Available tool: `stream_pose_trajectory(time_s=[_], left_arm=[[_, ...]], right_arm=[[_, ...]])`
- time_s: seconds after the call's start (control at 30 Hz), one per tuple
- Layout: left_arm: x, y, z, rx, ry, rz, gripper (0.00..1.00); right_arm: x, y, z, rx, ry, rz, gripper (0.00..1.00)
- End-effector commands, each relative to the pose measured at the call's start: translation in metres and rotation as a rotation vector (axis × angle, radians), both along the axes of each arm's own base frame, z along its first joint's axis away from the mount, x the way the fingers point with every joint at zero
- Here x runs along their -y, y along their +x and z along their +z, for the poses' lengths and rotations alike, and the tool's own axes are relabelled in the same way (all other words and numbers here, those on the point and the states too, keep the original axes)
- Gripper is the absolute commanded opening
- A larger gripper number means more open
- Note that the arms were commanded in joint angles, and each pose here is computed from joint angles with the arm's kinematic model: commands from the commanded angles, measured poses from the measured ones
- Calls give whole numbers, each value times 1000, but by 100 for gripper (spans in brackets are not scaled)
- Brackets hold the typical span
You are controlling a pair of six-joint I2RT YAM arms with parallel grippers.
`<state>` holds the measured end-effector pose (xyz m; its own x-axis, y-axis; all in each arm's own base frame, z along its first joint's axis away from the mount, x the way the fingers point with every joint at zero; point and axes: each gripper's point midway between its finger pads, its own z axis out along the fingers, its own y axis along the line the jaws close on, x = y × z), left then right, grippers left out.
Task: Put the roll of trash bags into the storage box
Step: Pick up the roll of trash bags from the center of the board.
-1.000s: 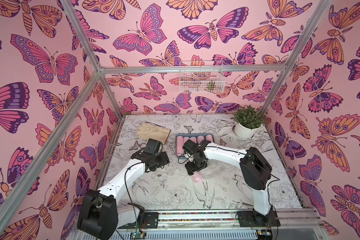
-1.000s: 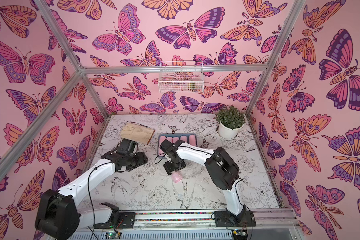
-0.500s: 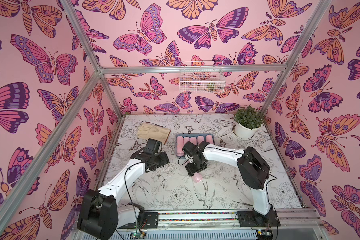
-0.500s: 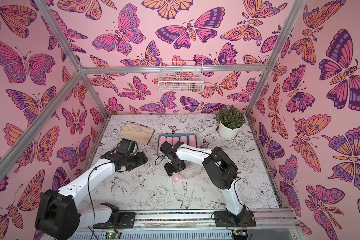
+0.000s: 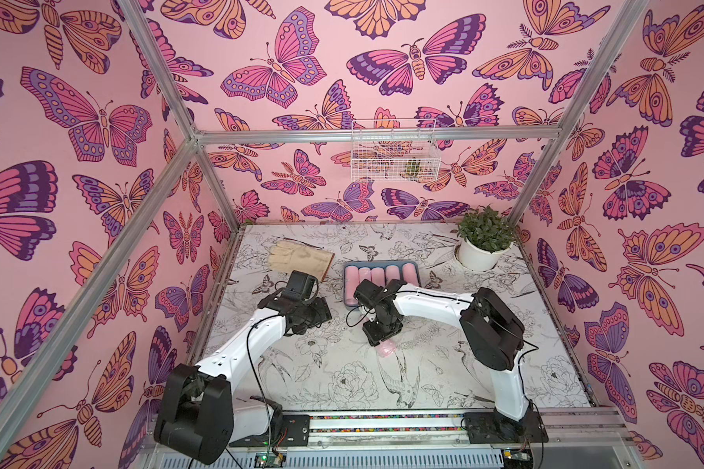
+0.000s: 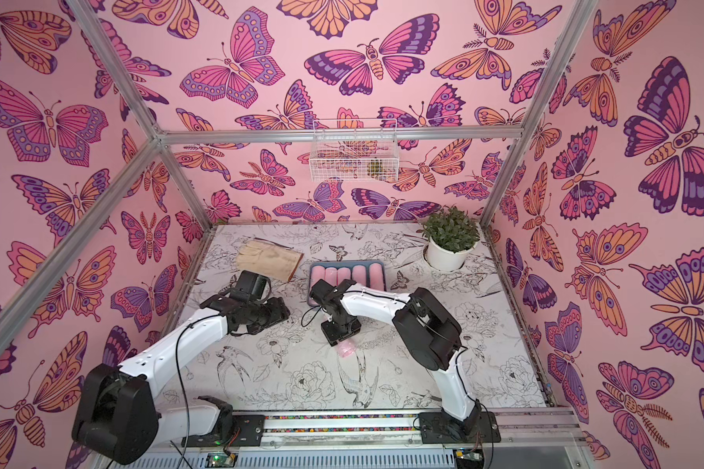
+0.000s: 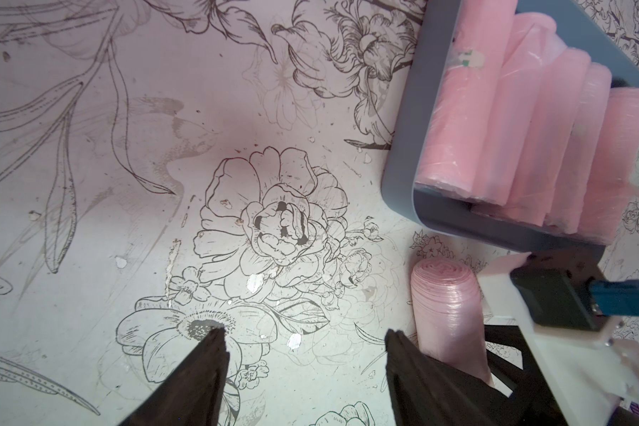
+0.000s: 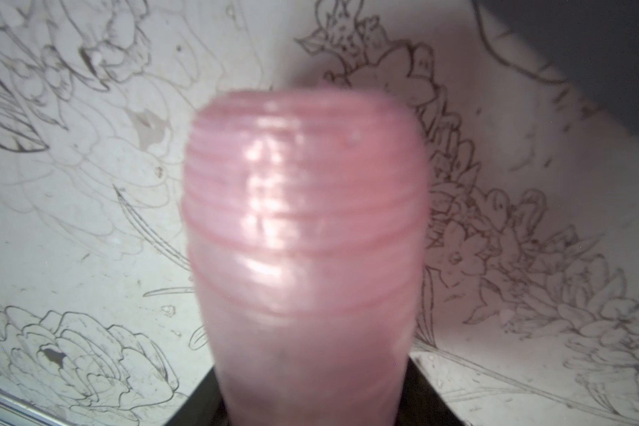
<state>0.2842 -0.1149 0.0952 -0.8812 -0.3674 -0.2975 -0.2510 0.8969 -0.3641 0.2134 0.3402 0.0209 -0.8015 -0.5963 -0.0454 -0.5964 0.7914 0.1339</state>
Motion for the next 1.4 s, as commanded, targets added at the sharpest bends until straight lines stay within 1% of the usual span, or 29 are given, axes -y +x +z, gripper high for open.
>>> stream_pose_trajectory(time_s=[0.0,0.43,0.93,1.2,1.37], left_arm=[[-2,0,0,-8,-2,9,72],[-2,0,0,-9,-5,14,72],[-2,3,1,-9,-5,13,72],[2,10,2,-13,-14,0,72],[10,14,4,-14,-30,-48,72]], right_arm=[[-5,0,7,9,25,-2,54],[-10,4,29,25,79,-7,49],[-12,14,58,47,150,-29,47],[-3,30,85,69,207,-58,47],[7,43,99,87,236,-92,47]])
